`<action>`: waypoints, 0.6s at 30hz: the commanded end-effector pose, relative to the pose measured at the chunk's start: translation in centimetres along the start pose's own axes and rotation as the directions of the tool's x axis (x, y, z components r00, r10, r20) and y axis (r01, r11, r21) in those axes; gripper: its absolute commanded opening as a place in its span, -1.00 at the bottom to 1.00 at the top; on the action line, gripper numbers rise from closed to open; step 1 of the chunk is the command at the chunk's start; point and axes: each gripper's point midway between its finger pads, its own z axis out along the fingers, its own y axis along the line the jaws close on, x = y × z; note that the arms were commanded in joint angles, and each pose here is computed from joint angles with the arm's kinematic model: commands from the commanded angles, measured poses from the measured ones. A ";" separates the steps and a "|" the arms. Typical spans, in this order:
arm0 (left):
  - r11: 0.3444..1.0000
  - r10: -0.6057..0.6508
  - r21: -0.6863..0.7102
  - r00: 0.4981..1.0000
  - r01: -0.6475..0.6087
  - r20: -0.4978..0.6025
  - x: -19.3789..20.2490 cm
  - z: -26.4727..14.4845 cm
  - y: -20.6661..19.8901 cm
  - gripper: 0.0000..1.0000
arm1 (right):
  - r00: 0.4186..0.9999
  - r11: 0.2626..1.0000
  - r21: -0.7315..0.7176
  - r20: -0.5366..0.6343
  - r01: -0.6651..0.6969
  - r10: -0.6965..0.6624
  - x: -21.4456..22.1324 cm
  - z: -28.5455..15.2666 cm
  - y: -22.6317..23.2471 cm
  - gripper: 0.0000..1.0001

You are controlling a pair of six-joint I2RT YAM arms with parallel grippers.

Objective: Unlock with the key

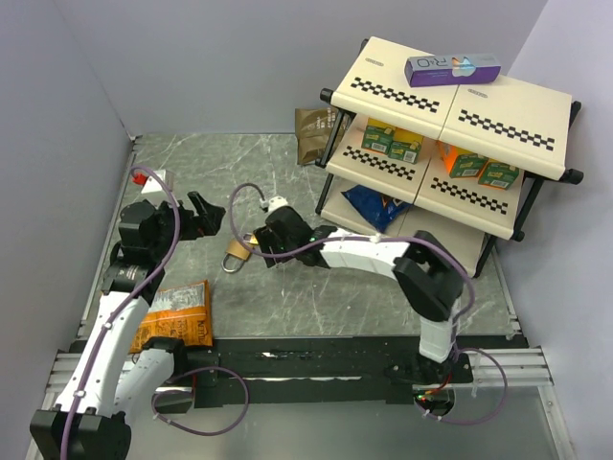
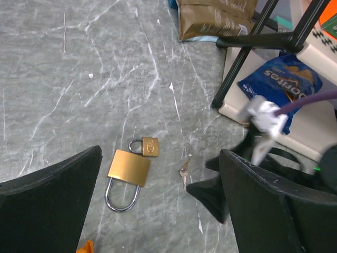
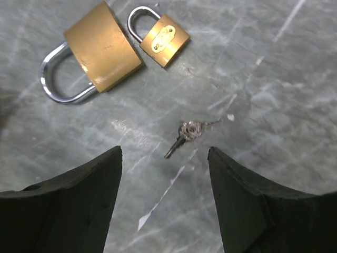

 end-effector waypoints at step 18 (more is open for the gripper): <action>0.999 -0.001 0.048 0.999 0.003 -0.047 0.3 0.8 -0.4 0.99 | 0.923 0.910 -0.174 -0.016 0.375 -0.383 0.6 4.6 -0.5 0.22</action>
